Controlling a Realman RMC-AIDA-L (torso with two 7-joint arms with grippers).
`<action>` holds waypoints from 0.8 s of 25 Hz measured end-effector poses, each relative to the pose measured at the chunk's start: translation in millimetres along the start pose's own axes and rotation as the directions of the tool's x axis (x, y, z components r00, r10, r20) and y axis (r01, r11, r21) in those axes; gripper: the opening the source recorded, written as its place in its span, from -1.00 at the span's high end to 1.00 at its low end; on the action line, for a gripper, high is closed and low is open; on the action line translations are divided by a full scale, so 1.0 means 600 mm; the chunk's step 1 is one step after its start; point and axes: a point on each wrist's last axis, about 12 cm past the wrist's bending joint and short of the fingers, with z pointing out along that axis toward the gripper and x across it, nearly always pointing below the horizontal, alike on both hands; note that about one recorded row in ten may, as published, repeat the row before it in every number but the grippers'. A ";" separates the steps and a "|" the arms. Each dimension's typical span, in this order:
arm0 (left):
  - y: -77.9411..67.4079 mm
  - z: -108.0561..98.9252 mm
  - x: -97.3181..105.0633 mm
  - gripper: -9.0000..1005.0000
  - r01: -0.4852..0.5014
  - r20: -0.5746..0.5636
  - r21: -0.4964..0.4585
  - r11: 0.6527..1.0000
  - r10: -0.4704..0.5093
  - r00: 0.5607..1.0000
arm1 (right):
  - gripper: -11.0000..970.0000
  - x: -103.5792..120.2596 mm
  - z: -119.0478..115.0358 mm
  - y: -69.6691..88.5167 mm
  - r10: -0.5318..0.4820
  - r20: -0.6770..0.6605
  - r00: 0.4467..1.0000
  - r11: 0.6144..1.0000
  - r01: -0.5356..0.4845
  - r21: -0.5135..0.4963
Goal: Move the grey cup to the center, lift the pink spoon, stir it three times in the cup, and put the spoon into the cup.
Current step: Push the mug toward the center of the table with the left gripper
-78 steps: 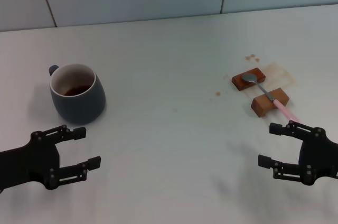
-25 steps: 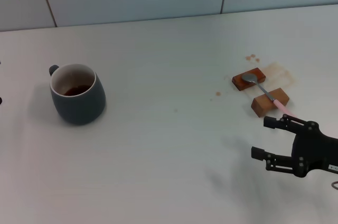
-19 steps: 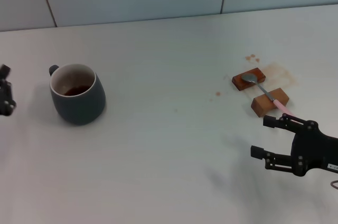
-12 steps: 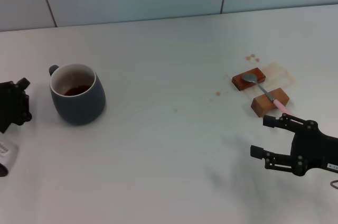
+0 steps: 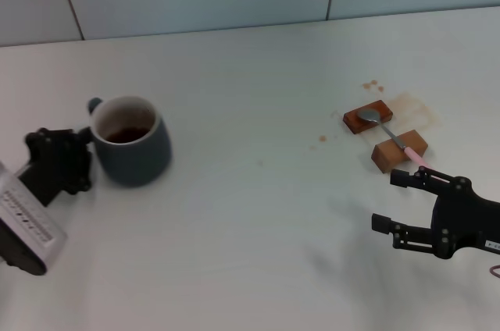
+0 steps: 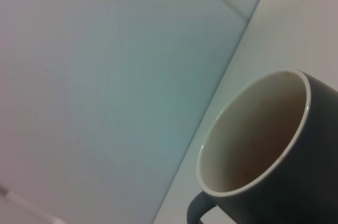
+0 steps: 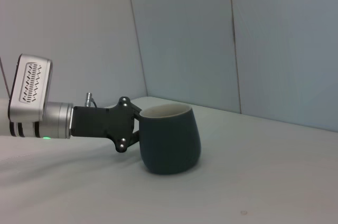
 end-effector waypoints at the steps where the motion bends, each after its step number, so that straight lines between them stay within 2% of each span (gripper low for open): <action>1: -0.003 0.003 -0.004 0.97 -0.001 0.011 0.011 1.000 0.001 1.000 | -0.71 0.000 0.000 0.000 -0.001 0.000 1.000 1.000 0.001 0.000; 11: -0.021 0.042 -0.065 0.96 0.001 0.143 0.091 0.996 -0.014 0.990 | -0.71 -0.001 0.001 0.000 0.000 0.001 1.000 1.000 0.000 -0.002; 20: -0.044 0.071 -0.118 0.95 0.032 0.203 0.168 0.985 -0.066 0.977 | -0.71 -0.001 0.002 0.000 0.000 0.001 1.000 1.000 0.000 -0.002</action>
